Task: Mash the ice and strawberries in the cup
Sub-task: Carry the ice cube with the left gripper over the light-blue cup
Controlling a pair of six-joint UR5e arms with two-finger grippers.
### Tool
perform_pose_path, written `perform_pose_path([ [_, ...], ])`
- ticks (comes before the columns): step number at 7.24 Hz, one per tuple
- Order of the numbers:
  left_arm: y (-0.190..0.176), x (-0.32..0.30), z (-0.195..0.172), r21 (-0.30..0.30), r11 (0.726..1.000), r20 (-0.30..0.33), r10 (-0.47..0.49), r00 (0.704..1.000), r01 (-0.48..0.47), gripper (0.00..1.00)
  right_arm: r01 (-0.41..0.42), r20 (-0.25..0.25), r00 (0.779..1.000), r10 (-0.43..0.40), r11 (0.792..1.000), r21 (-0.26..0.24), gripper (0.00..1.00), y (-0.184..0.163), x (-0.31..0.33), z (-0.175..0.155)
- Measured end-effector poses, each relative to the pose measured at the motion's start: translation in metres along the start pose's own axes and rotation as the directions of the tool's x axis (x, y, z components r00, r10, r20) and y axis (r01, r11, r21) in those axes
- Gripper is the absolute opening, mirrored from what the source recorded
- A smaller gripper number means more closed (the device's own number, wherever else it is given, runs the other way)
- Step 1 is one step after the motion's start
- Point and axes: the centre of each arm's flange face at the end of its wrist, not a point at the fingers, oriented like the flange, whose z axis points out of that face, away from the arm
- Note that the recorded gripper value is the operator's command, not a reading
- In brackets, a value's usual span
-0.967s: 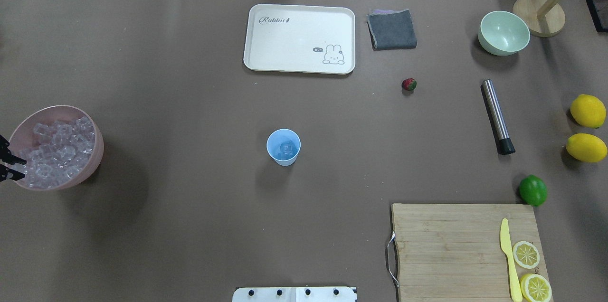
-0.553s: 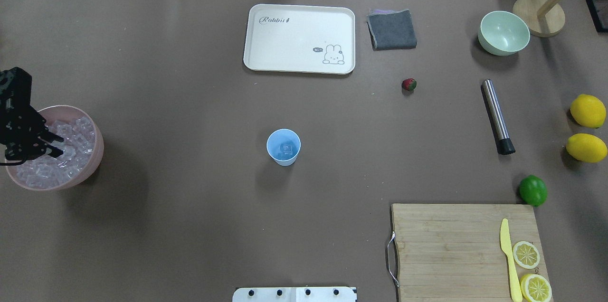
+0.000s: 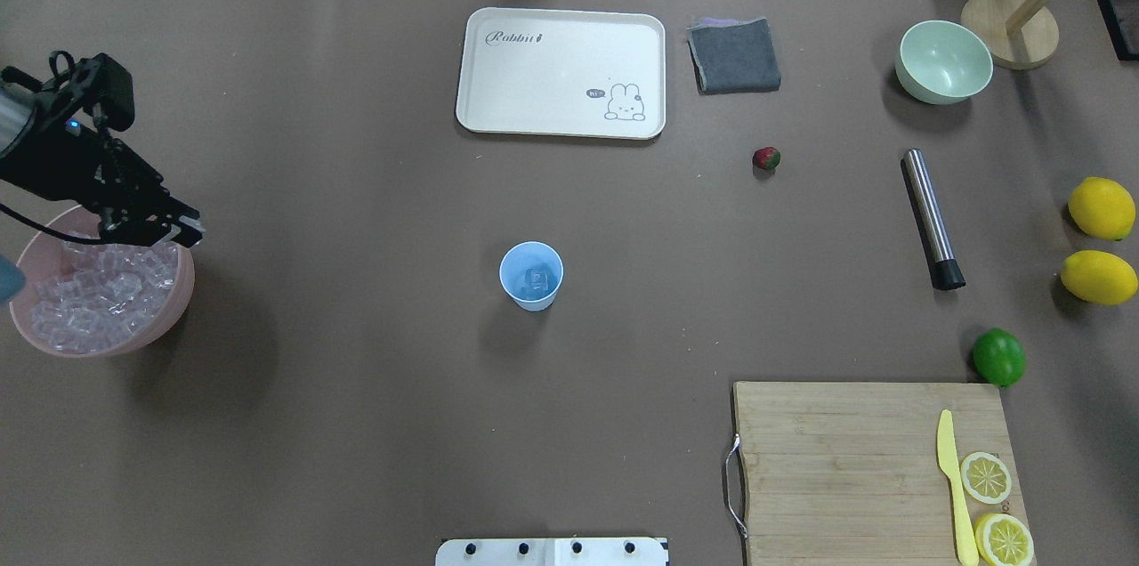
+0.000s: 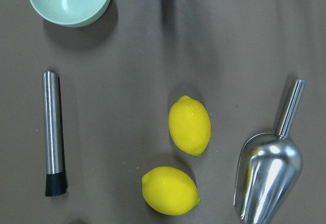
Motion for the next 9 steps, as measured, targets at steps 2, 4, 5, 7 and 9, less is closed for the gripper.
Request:
perform_pose_path([
  [2, -0.066, 0.036, 0.032, 0.020, 0.999, -0.029, -0.027, 0.999, 0.028, 0.00, 0.007, 0.003, 1.000, -0.007, 1.000, 0.004, 1.00, 0.000, -0.003, -0.002],
  [4, -0.105, 0.071, 0.071, 0.033, 0.998, -0.012, -0.049, 0.999, 0.049, 0.00, 0.014, 0.011, 1.000, -0.014, 1.000, 0.009, 1.00, 0.003, -0.008, -0.006],
  [5, -0.122, 0.092, 0.093, 0.045, 0.996, 0.008, -0.071, 0.997, 0.070, 0.00, 0.016, 0.012, 1.000, -0.016, 1.000, 0.009, 1.00, 0.003, -0.008, -0.006],
  [7, -0.151, 0.133, 0.135, 0.082, 0.991, 0.047, -0.114, 0.992, 0.109, 0.00, 0.019, 0.013, 1.000, -0.019, 1.000, 0.011, 1.00, 0.003, -0.009, -0.007],
  [9, -0.167, 0.141, 0.157, 0.091, 0.987, 0.066, -0.138, 0.988, 0.132, 0.00, 0.018, 0.013, 1.000, -0.018, 1.000, 0.010, 1.00, 0.003, -0.008, -0.007],
])
